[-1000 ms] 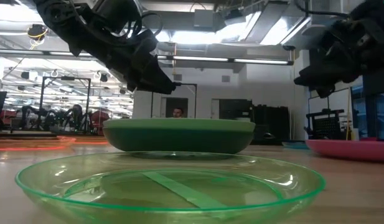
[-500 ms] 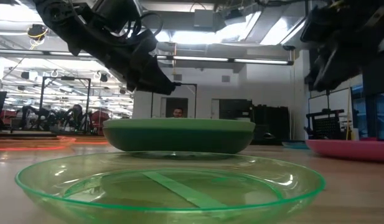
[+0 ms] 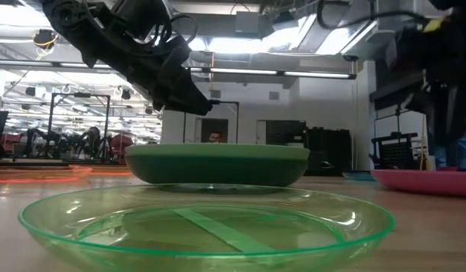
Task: Stack plastic plates
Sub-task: Stack the pink plate on the green plate
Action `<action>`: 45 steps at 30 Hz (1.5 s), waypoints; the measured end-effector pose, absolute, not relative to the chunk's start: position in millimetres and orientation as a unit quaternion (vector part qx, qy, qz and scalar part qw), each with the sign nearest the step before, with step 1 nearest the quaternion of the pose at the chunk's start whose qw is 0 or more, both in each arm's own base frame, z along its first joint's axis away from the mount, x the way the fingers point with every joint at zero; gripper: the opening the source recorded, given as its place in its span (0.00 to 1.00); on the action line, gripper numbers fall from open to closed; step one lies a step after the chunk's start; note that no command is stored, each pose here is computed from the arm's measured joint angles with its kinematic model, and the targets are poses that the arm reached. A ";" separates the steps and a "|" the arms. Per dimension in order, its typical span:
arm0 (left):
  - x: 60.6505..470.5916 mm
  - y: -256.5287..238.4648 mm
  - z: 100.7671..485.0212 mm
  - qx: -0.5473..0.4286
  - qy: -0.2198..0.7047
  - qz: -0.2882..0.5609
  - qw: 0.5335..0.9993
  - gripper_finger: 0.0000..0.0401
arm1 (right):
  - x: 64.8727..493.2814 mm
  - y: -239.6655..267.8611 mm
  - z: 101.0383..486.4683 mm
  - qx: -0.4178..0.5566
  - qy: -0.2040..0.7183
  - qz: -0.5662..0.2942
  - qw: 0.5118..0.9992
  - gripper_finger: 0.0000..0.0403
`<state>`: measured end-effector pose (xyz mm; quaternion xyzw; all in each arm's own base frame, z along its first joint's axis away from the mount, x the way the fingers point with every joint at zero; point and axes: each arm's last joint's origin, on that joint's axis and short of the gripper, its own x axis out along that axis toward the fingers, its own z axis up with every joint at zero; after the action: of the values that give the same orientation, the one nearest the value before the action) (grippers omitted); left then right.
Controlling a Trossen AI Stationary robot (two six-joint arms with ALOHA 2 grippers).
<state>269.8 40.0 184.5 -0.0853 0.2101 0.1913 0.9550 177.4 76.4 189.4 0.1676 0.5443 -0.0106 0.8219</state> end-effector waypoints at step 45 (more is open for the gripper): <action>270.1 40.2 184.9 -0.084 0.207 0.191 0.956 0.37 | 252.1 97.7 228.6 -0.168 0.436 0.028 0.884 0.01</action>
<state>270.1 40.2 184.9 -0.0844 0.2073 0.1914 0.9557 252.1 97.7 228.6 -0.1680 0.4358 0.0280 0.8838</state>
